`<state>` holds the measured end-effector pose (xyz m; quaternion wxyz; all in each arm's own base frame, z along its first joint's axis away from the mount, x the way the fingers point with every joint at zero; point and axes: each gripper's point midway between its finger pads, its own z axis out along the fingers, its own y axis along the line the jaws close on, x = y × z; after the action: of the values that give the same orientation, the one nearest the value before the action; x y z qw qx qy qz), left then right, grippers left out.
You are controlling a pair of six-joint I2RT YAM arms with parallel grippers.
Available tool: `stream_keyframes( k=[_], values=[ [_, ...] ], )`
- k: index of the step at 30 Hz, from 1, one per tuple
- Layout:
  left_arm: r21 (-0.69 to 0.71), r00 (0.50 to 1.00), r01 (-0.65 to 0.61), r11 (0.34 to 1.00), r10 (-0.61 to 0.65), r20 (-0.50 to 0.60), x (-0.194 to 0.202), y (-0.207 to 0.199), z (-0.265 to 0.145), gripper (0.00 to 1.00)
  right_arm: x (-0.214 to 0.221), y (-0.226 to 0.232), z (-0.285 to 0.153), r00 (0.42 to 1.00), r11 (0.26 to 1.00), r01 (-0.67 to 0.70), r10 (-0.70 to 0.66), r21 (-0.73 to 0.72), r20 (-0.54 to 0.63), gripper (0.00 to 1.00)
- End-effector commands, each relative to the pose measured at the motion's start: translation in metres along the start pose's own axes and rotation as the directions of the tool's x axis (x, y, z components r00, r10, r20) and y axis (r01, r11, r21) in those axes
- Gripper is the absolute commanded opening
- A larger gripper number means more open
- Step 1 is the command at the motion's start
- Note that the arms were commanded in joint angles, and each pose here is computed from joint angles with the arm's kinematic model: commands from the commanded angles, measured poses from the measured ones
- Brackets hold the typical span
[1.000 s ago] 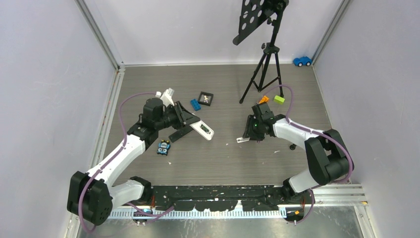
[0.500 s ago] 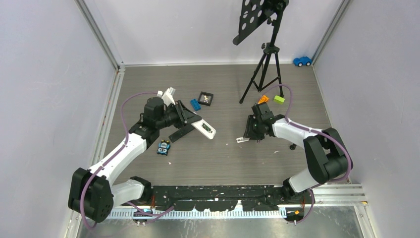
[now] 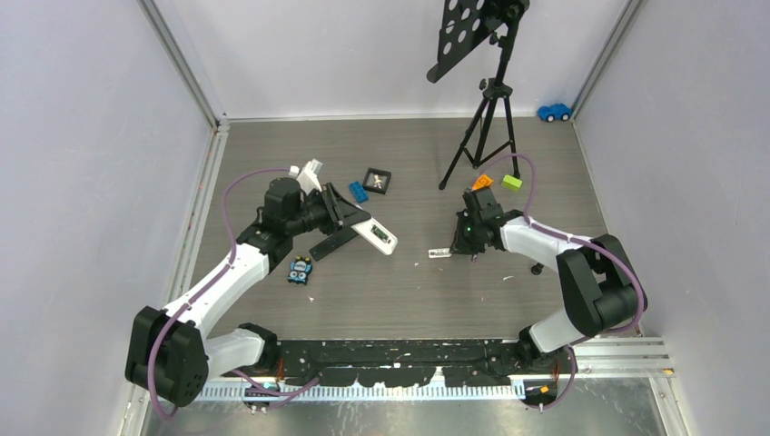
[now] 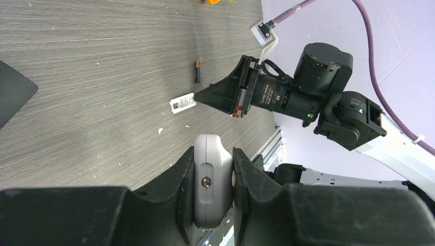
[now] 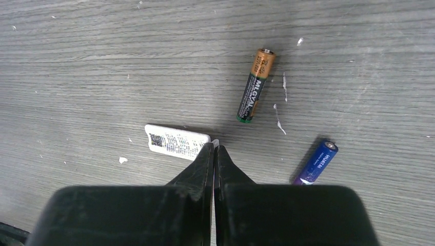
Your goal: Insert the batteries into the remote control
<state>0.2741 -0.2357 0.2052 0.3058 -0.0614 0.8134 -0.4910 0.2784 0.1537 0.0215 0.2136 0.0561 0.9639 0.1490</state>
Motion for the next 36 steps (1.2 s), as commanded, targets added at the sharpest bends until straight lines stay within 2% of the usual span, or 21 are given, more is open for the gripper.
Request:
stream_keyframes(
  k=[1, 21, 24, 25, 28, 30, 32, 36],
  values=[
    [0.065, 0.999, -0.039, 0.997, 0.037, 0.031, -0.008, -0.016, -0.001, 0.00, 0.001, 0.001, -0.006, 1.000, 1.000, -0.010, 0.010, -0.002, 0.001, 0.01],
    [0.057, 0.999, -0.027, 0.998, 0.024, 0.049, -0.006, -0.008, 0.000, 0.00, -0.010, 0.035, -0.045, 0.987, 0.974, -0.103, 0.125, -0.201, 0.100, 0.00],
    [0.052, 0.999, -0.022, 0.998, 0.019, 0.050, -0.005, -0.004, 0.001, 0.00, -0.009, 0.031, -0.043, 0.985, 0.976, -0.118, 0.139, -0.185, 0.106, 0.00],
    [0.048, 0.999, -0.018, 0.999, 0.015, 0.050, -0.004, -0.002, 0.002, 0.00, -0.009, 0.027, -0.041, 0.984, 0.979, -0.122, 0.140, -0.160, 0.110, 0.02],
    [0.054, 0.999, 0.006, 0.999, -0.009, 0.048, -0.002, 0.001, 0.005, 0.00, -0.009, 0.017, -0.034, 0.986, 0.987, -0.122, 0.132, -0.100, 0.101, 0.27],
    [0.064, 0.998, 0.023, 0.998, -0.026, 0.049, 0.002, 0.003, 0.010, 0.00, -0.011, 0.014, -0.031, 0.985, 0.988, -0.132, 0.139, -0.075, 0.099, 0.37],
    [0.052, 0.998, 0.031, 0.998, -0.034, 0.061, 0.009, 0.008, 0.019, 0.00, -0.014, 0.016, -0.030, 0.983, 0.987, -0.140, 0.148, -0.080, 0.106, 0.41],
    [0.003, 0.995, 0.040, 0.999, -0.040, 0.091, 0.031, 0.025, 0.045, 0.00, -0.019, 0.020, -0.029, 0.978, 0.983, -0.164, 0.173, -0.088, 0.114, 0.42]
  ],
)
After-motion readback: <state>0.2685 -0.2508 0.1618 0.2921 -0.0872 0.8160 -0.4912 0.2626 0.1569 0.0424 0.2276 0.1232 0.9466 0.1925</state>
